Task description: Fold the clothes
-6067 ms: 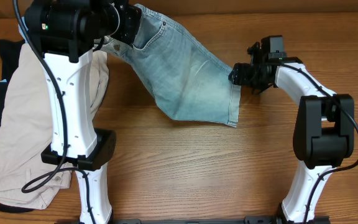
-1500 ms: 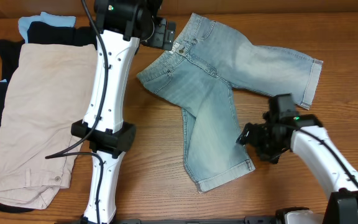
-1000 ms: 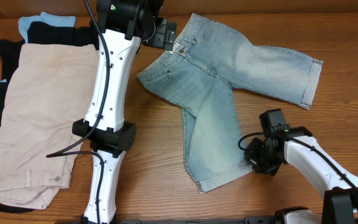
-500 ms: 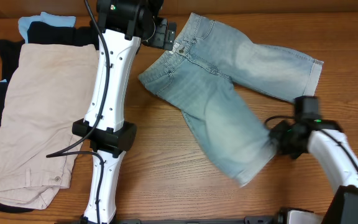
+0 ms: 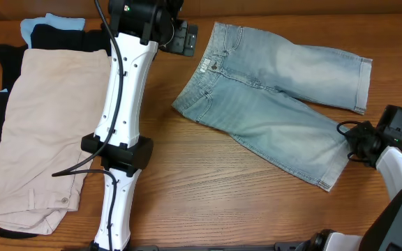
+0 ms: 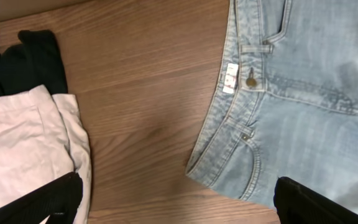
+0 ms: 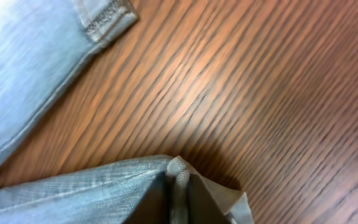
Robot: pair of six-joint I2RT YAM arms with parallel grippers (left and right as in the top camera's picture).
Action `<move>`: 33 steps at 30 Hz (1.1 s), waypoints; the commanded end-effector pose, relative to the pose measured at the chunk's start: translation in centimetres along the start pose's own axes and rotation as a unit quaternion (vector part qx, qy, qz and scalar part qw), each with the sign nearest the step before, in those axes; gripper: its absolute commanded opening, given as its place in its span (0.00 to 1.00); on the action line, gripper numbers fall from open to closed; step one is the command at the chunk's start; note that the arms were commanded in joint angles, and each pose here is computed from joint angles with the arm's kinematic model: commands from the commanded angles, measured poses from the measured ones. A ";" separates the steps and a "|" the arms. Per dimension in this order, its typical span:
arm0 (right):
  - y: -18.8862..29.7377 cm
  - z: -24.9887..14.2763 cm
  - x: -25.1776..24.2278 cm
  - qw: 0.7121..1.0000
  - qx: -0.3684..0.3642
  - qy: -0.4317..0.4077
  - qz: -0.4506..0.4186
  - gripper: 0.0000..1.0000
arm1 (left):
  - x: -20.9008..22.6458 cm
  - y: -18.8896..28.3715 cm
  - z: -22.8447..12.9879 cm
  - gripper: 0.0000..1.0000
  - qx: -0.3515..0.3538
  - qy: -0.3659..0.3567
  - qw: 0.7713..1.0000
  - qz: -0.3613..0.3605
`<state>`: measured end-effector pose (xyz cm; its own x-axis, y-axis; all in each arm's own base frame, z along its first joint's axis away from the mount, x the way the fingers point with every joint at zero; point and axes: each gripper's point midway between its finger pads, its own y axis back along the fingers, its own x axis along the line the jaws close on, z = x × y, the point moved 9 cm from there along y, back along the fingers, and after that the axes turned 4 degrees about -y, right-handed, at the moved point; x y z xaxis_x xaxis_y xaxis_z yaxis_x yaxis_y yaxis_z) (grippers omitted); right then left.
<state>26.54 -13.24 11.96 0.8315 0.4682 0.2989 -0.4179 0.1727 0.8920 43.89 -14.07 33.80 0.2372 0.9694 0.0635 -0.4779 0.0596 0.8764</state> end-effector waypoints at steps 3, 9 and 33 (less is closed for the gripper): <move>0.7 1.4 0.0 1.000 -0.007 -0.007 0.008 1.00 | -0.4 -0.7 -0.2 1.00 0.012 -0.052 0.999 -0.008; 3.8 2.2 2.9 0.992 0.048 0.059 0.103 1.00 | -2.7 -3.4 0.9 0.99 -0.016 -0.185 0.975 -0.120; 8.3 3.0 5.1 0.985 0.056 0.110 0.123 1.00 | -10.6 -23.4 -5.1 1.00 -0.009 -0.321 0.946 -0.041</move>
<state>28.15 -12.14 20.86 0.6299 0.6473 0.4292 -0.5142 -0.0667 0.8551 48.04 -26.67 12.12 0.7965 0.5565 0.2364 -0.4360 0.2580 0.8622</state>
